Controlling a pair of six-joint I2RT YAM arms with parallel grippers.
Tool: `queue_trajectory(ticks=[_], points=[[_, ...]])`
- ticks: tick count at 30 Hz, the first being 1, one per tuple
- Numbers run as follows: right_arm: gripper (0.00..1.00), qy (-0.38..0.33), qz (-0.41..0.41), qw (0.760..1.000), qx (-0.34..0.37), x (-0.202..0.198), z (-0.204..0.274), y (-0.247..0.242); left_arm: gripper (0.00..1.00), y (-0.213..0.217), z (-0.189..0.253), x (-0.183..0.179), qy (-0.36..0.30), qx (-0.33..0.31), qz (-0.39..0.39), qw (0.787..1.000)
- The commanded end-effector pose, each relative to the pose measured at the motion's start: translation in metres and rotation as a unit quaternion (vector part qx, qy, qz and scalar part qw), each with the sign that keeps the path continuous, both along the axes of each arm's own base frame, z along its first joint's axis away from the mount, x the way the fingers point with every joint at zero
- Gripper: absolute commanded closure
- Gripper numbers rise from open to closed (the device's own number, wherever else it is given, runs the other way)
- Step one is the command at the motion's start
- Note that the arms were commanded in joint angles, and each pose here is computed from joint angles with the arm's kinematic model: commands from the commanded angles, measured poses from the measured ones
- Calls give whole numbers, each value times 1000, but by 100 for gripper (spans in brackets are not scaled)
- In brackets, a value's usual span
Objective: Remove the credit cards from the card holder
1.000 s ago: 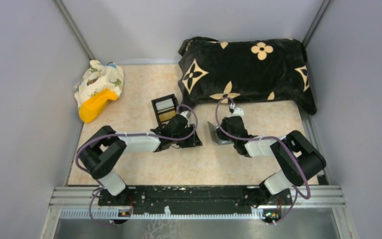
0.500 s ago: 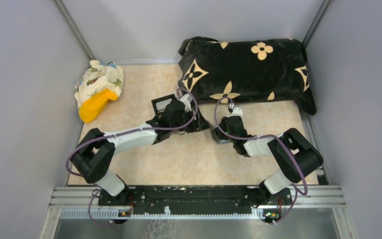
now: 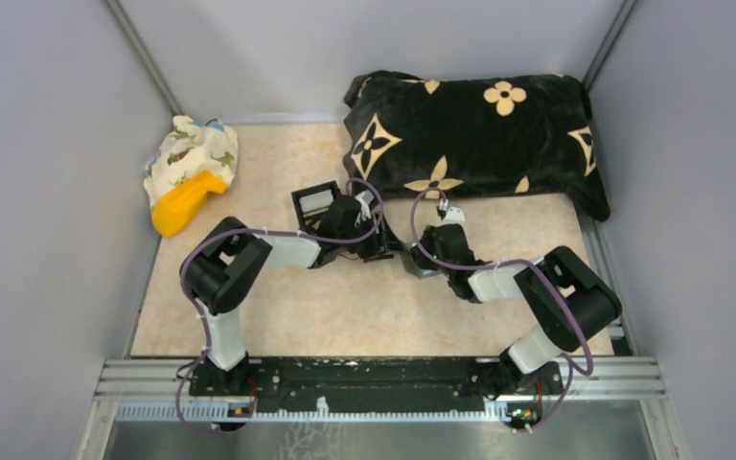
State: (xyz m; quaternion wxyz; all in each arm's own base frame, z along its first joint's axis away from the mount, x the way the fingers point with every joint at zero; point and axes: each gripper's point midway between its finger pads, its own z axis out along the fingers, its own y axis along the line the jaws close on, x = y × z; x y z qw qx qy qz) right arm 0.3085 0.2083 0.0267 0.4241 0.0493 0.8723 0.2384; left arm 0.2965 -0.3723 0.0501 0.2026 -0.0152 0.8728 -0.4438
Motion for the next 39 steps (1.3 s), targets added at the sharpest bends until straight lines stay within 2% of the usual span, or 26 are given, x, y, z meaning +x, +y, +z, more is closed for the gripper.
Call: queue_trajectory(ticks=[1,10,15,20,25,39], points=[[89,45,14,999,-24,-23,-27,-5,39,-5,20,-2,-16,-30,-8,999],[89,46,11,999,-28,-24,-29,-7,39,-9,93,8,-74,-68,-2,995],[89,44,12,999,-23,-22,-27,-5,39,-16,106,22,-88,-74,9,993],[89,42,16,999,-21,-22,-24,-3,39,-27,77,32,-67,-56,10,996],[89,42,14,999,-30,-22,-25,-6,39,-34,48,19,-46,-33,-7,998],[89,36,15,999,-23,-17,-19,-2,41,1,-36,-20,27,45,-6,999]])
